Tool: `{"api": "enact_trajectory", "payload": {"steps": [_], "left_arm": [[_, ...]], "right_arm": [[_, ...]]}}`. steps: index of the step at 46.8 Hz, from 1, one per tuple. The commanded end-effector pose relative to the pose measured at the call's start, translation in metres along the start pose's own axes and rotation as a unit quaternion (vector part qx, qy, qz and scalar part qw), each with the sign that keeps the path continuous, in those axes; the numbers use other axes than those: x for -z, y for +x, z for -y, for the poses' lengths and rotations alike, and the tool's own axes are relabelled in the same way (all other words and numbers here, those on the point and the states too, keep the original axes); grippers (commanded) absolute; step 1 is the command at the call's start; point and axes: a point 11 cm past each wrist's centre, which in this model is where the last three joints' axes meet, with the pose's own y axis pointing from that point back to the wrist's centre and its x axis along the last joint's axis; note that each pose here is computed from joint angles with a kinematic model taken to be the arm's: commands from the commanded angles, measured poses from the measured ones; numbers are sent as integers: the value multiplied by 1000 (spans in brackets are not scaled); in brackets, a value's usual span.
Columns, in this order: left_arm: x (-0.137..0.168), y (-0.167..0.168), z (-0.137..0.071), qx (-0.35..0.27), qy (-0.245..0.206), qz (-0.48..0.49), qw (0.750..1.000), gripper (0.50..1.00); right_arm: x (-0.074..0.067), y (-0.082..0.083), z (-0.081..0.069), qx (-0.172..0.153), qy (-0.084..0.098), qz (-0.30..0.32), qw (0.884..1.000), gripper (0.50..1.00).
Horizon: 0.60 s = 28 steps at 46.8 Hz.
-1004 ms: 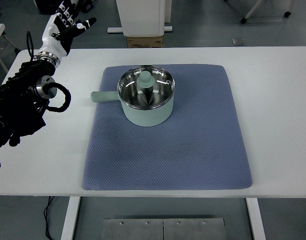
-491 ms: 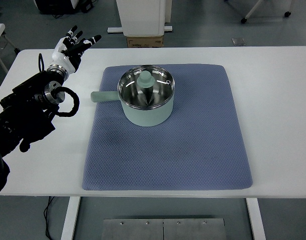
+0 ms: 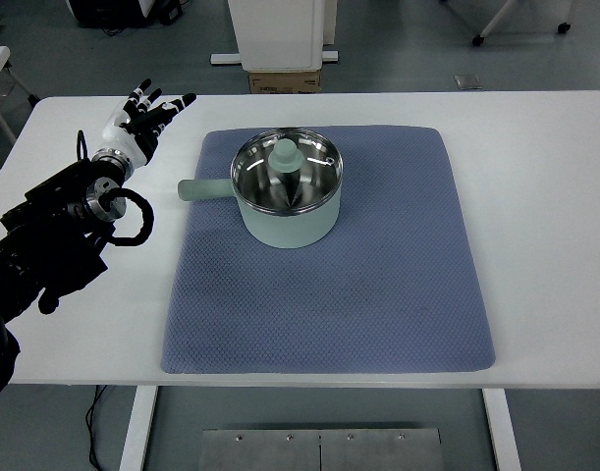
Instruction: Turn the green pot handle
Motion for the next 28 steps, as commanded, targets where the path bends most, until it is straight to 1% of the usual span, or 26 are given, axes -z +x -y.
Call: {"api": "enact_trajectory", "payload": {"steps": [1, 13, 20, 28], "left_arm": [[0, -1, 0, 1, 0, 0, 1000, 1000], [2, -3, 0, 3, 1, -6, 1000, 1000], [10, -9, 0, 8, 7, -12, 1000, 1000], [22, -26, 0, 24, 16, -18, 999, 1000]], "right_arm": [[0, 0, 0, 0, 0, 0, 1000, 1000], [0, 0, 0, 0, 0, 0, 1000, 1000], [0, 0, 0, 0, 0, 0, 1000, 1000], [0, 0, 0, 0, 0, 0, 1000, 1000]]}}
